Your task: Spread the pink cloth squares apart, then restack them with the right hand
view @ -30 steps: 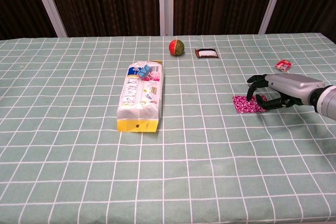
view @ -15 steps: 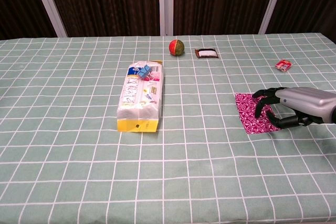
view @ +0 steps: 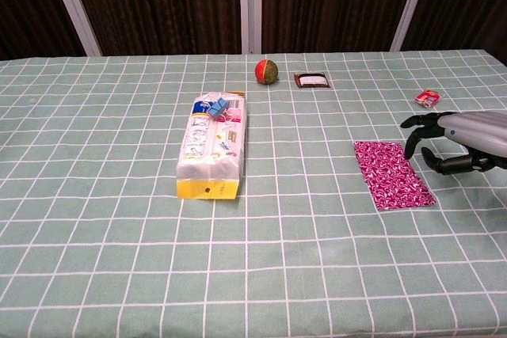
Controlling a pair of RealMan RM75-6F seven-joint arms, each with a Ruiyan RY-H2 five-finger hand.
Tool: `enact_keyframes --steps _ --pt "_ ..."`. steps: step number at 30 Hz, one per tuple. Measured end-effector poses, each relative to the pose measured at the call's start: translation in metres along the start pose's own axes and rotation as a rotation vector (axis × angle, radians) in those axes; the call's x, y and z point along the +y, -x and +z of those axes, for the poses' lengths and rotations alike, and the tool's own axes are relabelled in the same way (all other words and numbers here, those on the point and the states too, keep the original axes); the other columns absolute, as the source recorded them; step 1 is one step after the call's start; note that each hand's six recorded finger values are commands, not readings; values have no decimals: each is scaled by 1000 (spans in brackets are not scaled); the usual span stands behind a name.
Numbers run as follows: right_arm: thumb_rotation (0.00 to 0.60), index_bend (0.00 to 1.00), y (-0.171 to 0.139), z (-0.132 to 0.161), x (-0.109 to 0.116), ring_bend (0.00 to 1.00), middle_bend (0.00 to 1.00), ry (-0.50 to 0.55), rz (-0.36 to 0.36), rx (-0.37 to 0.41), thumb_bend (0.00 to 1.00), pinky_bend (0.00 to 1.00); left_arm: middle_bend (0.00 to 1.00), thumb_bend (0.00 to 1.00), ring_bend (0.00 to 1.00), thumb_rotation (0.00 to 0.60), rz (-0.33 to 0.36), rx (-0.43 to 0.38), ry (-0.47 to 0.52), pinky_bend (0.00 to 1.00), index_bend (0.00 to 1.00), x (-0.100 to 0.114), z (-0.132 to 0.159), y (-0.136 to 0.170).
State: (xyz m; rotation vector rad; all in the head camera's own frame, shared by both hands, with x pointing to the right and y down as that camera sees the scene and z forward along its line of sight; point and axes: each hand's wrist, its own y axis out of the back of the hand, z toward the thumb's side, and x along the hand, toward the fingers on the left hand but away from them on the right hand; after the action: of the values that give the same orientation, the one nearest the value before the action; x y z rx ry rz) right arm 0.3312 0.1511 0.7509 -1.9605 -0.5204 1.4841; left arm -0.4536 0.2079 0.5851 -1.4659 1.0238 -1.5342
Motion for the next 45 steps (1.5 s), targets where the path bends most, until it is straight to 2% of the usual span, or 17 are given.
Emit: enact_keyframes --steps 5,17,39,45 --pt "175 340 1 -13 -6 0 46 12 15 -41 615 0 190 17 100 600 -2 -4 0 120 195 -1 1 -1" --pt "183 340 5 -18 -18 0 46 17 36 -54 614 0 190 17 100 600 -5 0 -2 120 195 0 1 -1" --pt "181 340 23 17 -14 0 46 -1 26 33 616 0 190 17 100 600 -11 10 -3 120 195 -2 -1 1" --pt "180 340 15 4 -12 0 46 -4 22 1 615 0 190 17 100 600 -11 6 -1 120 195 -3 -2 1"
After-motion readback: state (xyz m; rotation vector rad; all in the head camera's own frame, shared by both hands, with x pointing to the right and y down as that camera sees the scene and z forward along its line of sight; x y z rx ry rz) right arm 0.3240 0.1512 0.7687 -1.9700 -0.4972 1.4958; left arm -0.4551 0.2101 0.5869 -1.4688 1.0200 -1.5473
